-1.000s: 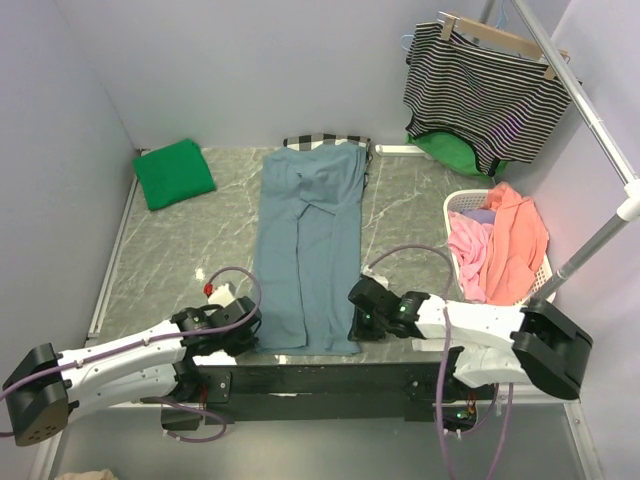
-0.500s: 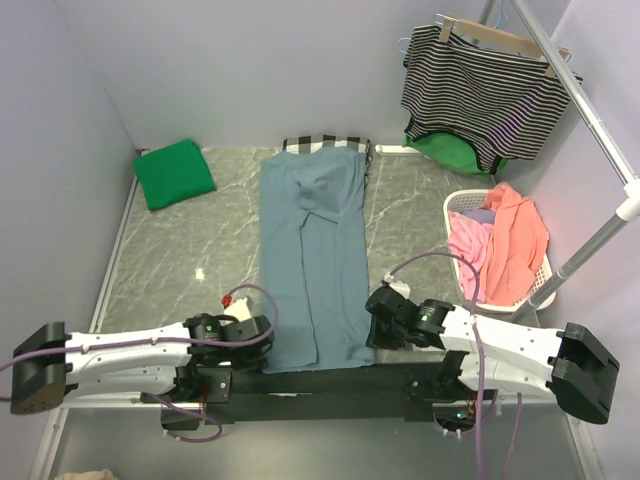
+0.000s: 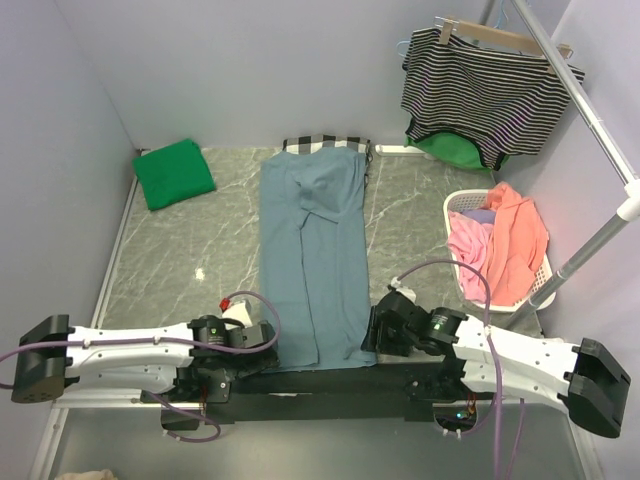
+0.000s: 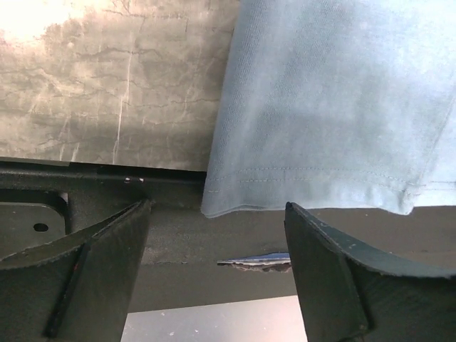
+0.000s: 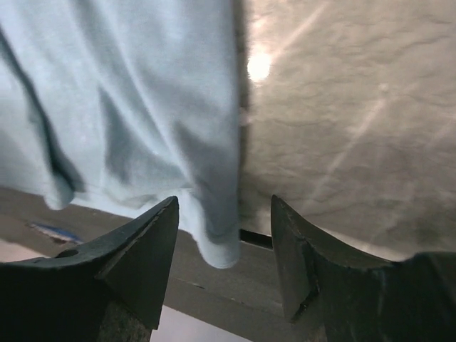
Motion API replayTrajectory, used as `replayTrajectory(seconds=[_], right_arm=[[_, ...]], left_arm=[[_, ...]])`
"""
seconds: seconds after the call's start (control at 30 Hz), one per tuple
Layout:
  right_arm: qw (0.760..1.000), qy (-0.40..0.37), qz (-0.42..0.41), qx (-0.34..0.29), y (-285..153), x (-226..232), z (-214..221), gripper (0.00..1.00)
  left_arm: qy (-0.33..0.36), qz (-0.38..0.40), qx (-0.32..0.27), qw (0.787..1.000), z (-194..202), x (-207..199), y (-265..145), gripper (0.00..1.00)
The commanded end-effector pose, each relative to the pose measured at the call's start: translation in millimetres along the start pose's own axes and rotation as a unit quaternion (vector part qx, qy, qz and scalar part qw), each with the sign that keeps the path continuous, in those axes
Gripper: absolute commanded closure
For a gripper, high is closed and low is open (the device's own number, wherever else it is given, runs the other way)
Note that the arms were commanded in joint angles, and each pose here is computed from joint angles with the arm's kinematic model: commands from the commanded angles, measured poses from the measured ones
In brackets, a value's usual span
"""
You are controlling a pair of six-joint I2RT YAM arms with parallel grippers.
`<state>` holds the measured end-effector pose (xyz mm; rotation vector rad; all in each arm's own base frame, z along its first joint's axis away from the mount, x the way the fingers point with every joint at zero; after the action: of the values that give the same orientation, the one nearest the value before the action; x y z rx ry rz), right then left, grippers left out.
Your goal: Fold and stack the t-shirts
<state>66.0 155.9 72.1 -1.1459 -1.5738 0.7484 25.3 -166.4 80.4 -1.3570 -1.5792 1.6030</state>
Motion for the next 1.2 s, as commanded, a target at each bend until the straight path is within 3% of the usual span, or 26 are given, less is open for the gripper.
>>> replayTrajectory(seconds=[0.0,0.17,0.27,0.3,0.33,0.5,0.83,1.17], right_arm=[[1.0,0.0,-0.021,0.022,10.4,3.8,7.0,0.4],[0.999,-0.015,-0.033,0.041,17.0,11.7,7.9,0.53],[0.999,-0.018,-0.026,0.036,17.3,11.1,5.8,0.65],[0.999,-0.018,-0.023,0.03,16.2,10.2,4.5,0.72],[0.999,-0.018,-0.023,0.027,14.7,11.2,3.0,0.75],[0.999,-0.019,-0.022,0.014,9.7,11.8,-1.1,0.79],[1.0,-0.022,-0.018,0.011,6.8,12.0,-2.5,0.86],[0.995,-0.047,-0.007,-0.087,-28.6,23.2,-39.9,0.88]], left_arm=[[-0.02,0.007,-0.017,1.0,-2.5,6.0,9.5,0.22],[-0.001,0.029,-0.016,0.999,-0.1,-3.7,14.2,0.33],[0.007,0.036,-0.035,0.999,-3.5,-12.8,14.9,0.55],[0.009,0.037,-0.039,0.998,-4.0,-15.2,16.0,0.7],[0.011,0.04,-0.045,0.998,-5.2,-16.8,16.4,0.76],[0.011,0.061,-0.056,0.997,-8.6,-24.0,13.4,0.99],[0.003,0.077,-0.074,0.994,-15.7,-30.3,-0.8,0.99],[0.025,0.066,-0.119,0.99,-30.1,-50.9,-28.5,0.99]])
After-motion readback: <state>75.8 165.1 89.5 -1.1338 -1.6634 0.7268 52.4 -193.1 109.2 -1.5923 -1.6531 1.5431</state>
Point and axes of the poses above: each gripper's point midway between its finger pads, its own y axis out along the fingers, its own x axis along the line the jaws close on, z = x × y, the point moved 6 cm from there along -y, back along the fingers, and after that the axes turned 6 degrees about -y, right-handed, at the moved point
